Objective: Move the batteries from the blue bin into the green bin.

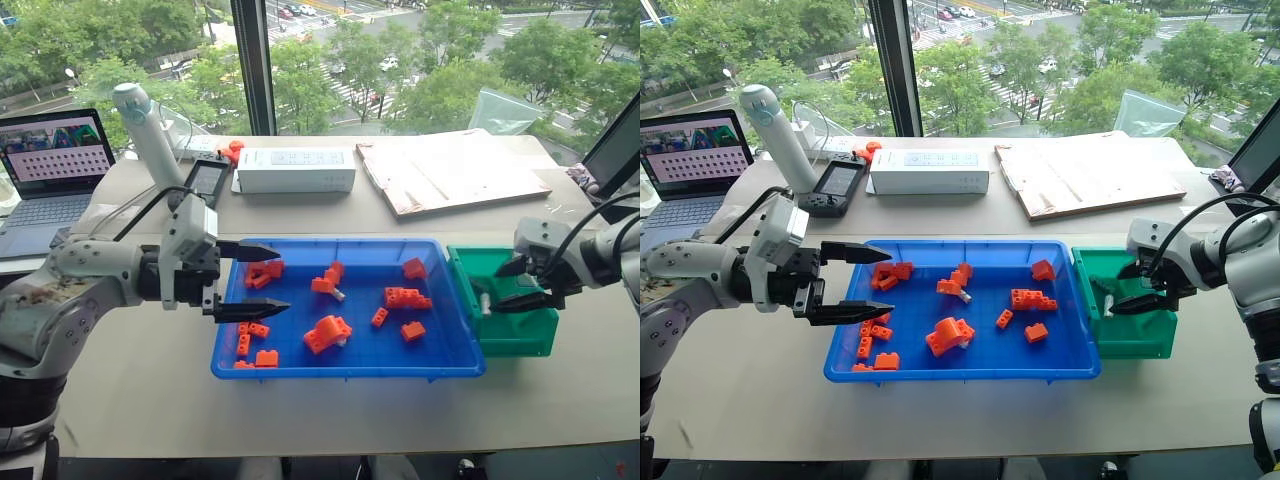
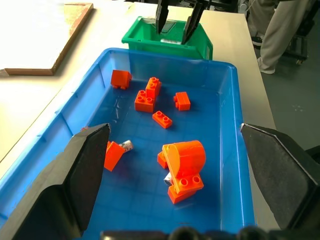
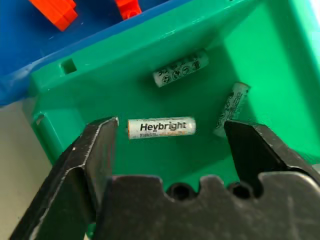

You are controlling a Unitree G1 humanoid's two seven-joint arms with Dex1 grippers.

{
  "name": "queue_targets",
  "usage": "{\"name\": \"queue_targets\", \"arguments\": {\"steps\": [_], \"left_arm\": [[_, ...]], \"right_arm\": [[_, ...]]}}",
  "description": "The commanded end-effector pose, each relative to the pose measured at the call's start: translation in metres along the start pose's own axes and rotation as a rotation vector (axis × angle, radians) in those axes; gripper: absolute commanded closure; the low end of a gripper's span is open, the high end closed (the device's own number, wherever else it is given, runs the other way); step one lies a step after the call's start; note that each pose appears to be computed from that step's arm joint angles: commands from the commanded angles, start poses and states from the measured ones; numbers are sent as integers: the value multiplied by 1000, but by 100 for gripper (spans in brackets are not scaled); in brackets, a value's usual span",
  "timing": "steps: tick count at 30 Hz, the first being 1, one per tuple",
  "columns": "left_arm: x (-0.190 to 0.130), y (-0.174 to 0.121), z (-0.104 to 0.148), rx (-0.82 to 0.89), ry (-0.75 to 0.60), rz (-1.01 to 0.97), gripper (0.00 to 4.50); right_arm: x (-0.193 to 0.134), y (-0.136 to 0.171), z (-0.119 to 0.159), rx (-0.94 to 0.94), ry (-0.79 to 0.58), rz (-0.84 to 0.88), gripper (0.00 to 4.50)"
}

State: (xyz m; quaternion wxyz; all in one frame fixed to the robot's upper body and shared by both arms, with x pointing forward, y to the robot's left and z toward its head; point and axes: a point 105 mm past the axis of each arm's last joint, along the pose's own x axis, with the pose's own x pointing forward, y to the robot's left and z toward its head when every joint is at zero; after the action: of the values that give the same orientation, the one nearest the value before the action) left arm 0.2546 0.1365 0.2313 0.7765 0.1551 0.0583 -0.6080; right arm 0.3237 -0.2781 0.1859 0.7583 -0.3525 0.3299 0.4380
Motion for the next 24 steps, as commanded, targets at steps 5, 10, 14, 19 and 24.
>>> {"name": "queue_targets", "arguments": {"steps": [5, 10, 14, 19, 24], "left_arm": [[-9, -6, -7, 24, 84, 14, 0], [-13, -8, -16, 24, 137, 29, 0], [-16, -11, -20, 20, 164, 34, 0], [-20, -15, -23, 4, 182, 36, 0], [-22, -12, -27, 9, 200, 62, 0]], "right_arm": [[-18, 17, 105, -285, -251, 39, 3], [31, 63, 146, -457, -349, 203, 3], [66, 94, 153, -546, -387, 284, 3], [82, 102, 154, -582, -396, 301, 3], [95, 115, 165, -610, -438, 333, 3]]}}
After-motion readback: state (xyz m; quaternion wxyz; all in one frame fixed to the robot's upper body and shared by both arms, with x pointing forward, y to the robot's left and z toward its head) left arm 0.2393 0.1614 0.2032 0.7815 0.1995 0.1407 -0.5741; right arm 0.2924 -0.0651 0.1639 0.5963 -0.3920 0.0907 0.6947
